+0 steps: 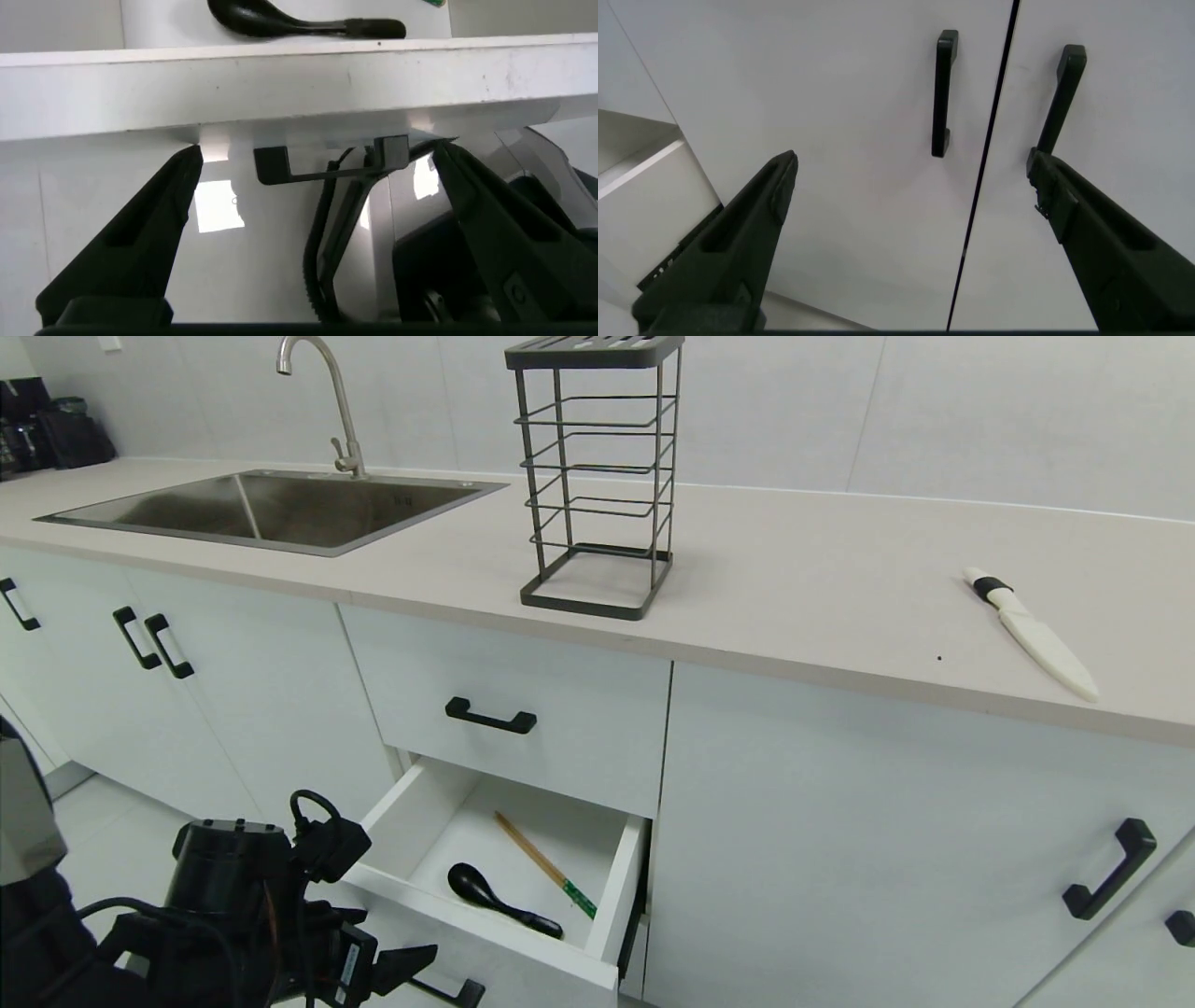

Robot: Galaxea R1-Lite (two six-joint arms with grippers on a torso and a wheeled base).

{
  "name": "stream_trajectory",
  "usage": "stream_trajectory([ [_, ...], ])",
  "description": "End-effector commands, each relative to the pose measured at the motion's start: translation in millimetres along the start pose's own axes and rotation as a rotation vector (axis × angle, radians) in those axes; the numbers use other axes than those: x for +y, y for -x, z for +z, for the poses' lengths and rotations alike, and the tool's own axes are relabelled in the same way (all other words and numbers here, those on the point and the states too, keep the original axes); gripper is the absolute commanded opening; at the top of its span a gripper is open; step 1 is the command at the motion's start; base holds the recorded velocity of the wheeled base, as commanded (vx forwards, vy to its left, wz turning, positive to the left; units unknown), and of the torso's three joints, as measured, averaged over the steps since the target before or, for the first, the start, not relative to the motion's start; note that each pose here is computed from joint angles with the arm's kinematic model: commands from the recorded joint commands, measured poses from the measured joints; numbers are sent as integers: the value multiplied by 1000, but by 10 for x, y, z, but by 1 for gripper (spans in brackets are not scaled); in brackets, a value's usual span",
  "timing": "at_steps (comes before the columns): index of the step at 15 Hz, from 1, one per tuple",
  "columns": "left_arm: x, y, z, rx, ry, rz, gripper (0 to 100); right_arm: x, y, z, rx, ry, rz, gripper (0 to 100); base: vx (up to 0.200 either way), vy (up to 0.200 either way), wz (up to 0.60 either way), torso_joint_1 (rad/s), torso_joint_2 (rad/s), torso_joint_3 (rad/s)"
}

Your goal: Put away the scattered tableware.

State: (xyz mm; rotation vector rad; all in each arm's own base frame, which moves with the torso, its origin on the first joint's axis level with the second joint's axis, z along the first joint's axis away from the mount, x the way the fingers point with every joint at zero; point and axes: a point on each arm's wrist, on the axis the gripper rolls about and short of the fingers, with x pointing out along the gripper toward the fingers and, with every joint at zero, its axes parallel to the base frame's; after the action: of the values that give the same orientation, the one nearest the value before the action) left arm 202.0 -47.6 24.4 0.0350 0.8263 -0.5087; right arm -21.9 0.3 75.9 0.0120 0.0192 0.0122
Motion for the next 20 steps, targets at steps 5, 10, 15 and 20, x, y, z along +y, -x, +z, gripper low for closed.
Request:
stream_trajectory([
  [5,65,-202,206,-51,-17,0,100,0,-2,0,2,0,0,100,0,0,0,0,0,0],
  [10,127,-405,356,-93,-32,0,100,0,-2,0,2,0,0,100,0,0,0,0,0,0],
  [15,159,-650,517,-140,-46,-11,100,0,-2,0,2,0,0,100,0,0,0,0,0,0],
  [20,176,-816,657,-177,-63,-17,100,0,-2,0,2,0,0,100,0,0,0,0,0,0],
])
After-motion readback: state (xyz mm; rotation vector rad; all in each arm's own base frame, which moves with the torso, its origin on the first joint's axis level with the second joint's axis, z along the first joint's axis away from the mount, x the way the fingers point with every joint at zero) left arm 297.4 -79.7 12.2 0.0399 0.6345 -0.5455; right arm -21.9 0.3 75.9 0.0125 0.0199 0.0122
